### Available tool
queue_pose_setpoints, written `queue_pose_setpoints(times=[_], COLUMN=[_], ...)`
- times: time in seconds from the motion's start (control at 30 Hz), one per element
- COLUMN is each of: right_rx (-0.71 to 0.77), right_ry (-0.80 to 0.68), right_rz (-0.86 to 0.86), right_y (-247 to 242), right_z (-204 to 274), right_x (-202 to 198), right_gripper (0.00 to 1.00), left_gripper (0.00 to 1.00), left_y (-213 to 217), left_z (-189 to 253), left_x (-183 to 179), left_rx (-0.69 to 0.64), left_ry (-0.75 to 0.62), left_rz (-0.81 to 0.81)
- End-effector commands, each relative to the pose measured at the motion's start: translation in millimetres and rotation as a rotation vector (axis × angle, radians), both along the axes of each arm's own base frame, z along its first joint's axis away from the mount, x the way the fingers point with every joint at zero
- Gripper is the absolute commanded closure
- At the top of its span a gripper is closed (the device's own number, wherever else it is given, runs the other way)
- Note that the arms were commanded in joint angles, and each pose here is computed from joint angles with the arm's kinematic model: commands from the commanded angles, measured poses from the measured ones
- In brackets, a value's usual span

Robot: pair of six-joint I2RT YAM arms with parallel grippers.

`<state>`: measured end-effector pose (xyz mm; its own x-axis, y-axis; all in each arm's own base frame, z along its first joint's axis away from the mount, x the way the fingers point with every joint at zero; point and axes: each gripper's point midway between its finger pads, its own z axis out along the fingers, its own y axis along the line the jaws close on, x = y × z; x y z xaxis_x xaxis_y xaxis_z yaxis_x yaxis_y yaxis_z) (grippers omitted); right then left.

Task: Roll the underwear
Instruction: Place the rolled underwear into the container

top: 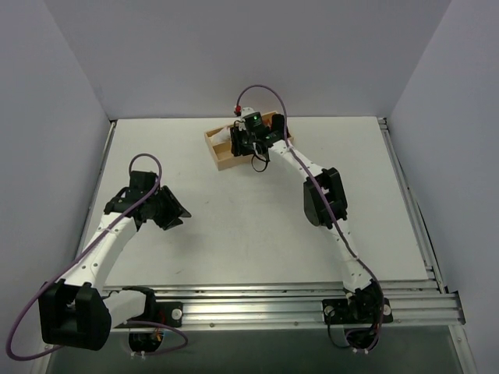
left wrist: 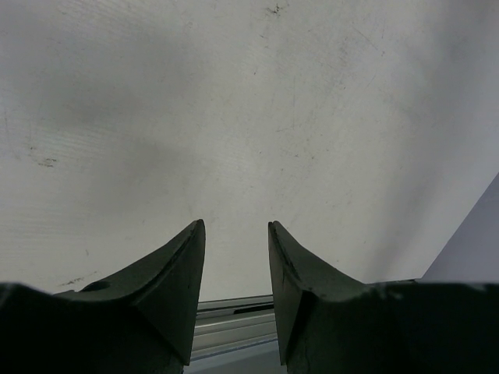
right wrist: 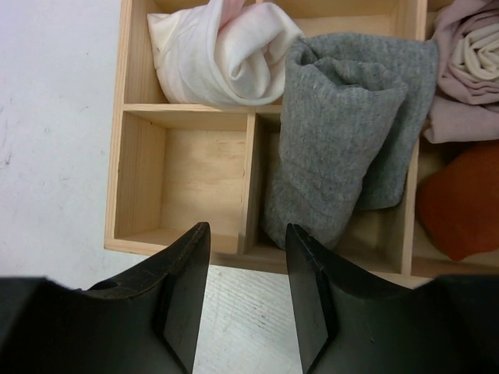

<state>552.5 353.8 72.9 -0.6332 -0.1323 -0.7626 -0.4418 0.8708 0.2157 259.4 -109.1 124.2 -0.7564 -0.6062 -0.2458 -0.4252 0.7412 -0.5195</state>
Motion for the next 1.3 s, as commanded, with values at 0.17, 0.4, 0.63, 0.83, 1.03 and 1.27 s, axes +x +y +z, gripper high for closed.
queue_pose_setpoints(times=[0.17, 0.4, 0.63, 0.83, 1.03, 1.27], right_rx=[-0.029, -0.061, -0.026, 0.056, 0.057, 0.077], right_ry=[0.025, 0.056, 0.150, 0.186, 0.160, 0.088], right_rz=[0.009, 0.014, -0.060, -0.098, -0.107, -0.138], right_y=[16, 19, 41, 69, 75, 45], right_z=[-23, -22, -24, -12, 9, 73], right_x=[-4, -34, -95, -149, -154, -126], right_gripper=[0.68, 0.89, 0.99, 0.98, 0.82, 0.74], left_gripper=[0.54, 0.54, 0.54, 0.54, 0.53, 0.53], left_y=[0, 10, 23, 18, 7, 8], left_z=[1, 6, 7, 15, 5, -32], left_x=[1, 17, 63, 89, 101, 97], left_rx=[-0.011, 0.040, 0.075, 0.025, -0.037, 0.009], left_ry=[-0.017, -0.045, -0.052, -0.067, -0.092, 0.001], left_rz=[-0.004, 0.014, 0.067, 0.052, 0.044, 0.031])
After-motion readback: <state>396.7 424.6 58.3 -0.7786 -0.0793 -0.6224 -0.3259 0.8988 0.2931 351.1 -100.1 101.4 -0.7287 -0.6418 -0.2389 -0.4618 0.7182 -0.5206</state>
